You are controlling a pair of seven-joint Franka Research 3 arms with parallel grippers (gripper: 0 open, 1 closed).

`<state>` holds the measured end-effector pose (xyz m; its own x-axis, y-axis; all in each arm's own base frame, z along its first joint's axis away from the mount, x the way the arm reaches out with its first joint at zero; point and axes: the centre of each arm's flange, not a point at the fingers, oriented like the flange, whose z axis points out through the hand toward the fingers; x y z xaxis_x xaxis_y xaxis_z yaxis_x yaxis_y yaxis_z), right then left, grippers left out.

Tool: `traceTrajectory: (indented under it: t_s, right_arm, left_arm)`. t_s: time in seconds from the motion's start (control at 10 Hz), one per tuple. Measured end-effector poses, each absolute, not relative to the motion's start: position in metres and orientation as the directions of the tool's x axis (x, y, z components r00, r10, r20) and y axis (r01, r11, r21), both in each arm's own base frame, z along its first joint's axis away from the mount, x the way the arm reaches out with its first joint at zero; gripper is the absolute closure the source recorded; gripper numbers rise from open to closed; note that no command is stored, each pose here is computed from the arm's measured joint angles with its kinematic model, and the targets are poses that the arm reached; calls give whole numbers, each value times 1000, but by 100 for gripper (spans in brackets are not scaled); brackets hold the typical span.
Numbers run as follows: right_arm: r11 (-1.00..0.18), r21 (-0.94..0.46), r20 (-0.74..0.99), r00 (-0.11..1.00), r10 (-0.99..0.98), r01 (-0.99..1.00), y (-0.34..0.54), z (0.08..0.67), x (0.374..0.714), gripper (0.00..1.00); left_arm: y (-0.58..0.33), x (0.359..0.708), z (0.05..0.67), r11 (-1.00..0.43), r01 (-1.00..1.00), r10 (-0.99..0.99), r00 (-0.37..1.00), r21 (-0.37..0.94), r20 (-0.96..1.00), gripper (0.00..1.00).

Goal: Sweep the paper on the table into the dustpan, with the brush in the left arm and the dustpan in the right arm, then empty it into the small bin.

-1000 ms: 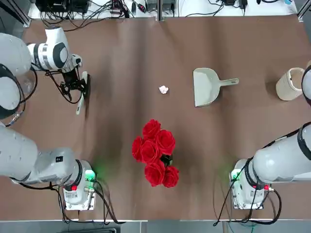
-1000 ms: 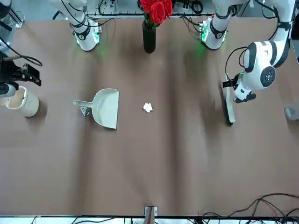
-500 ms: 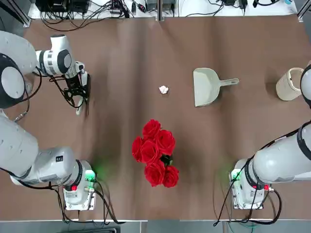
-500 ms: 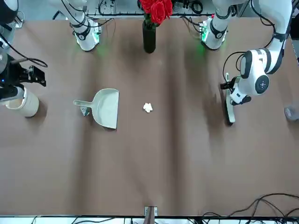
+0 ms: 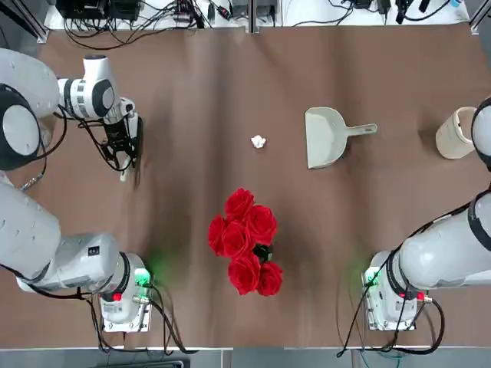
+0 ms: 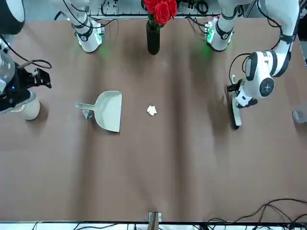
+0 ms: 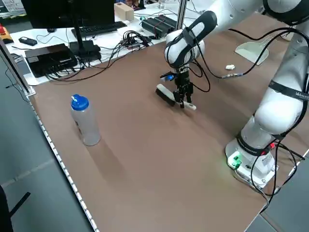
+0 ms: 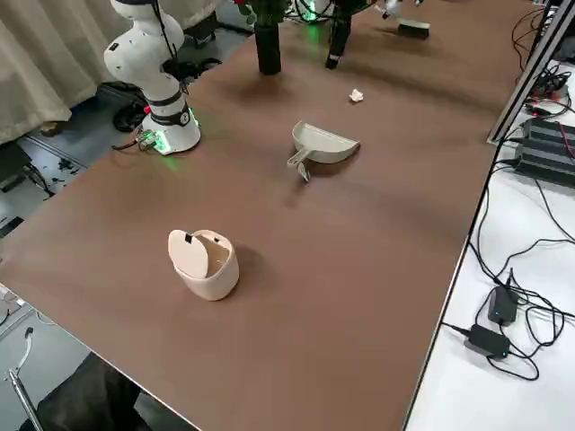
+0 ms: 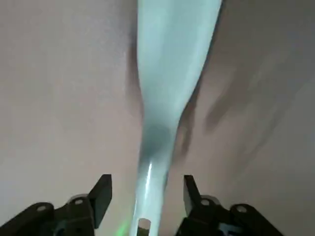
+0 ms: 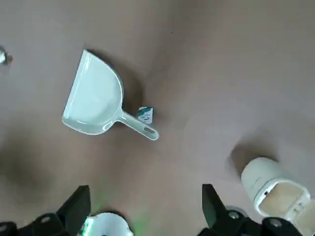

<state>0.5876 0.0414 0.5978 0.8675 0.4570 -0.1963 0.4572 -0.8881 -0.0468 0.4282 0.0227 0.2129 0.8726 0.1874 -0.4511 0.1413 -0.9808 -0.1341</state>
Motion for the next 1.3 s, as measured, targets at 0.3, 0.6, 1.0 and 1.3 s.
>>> traceTrajectory:
  t_s: [0.3,0.6,1.0,1.3]
  right_arm:
    - [-771,-107,-206,745,635,628,40,579,596,0]
    - [-654,-162,-204,623,755,739,41,558,604,0]
    - [-456,-244,-181,421,889,856,42,517,611,0]
    - [-398,-290,-183,358,916,870,42,474,607,0]
  left_arm:
    - [24,428,210,-979,148,198,869,-143,-454,40]
    - [26,432,213,-976,163,212,871,-147,-444,59]
    - [28,436,216,-974,172,220,874,-148,-433,73]
    - [14,455,236,-979,147,190,904,-139,-383,73]
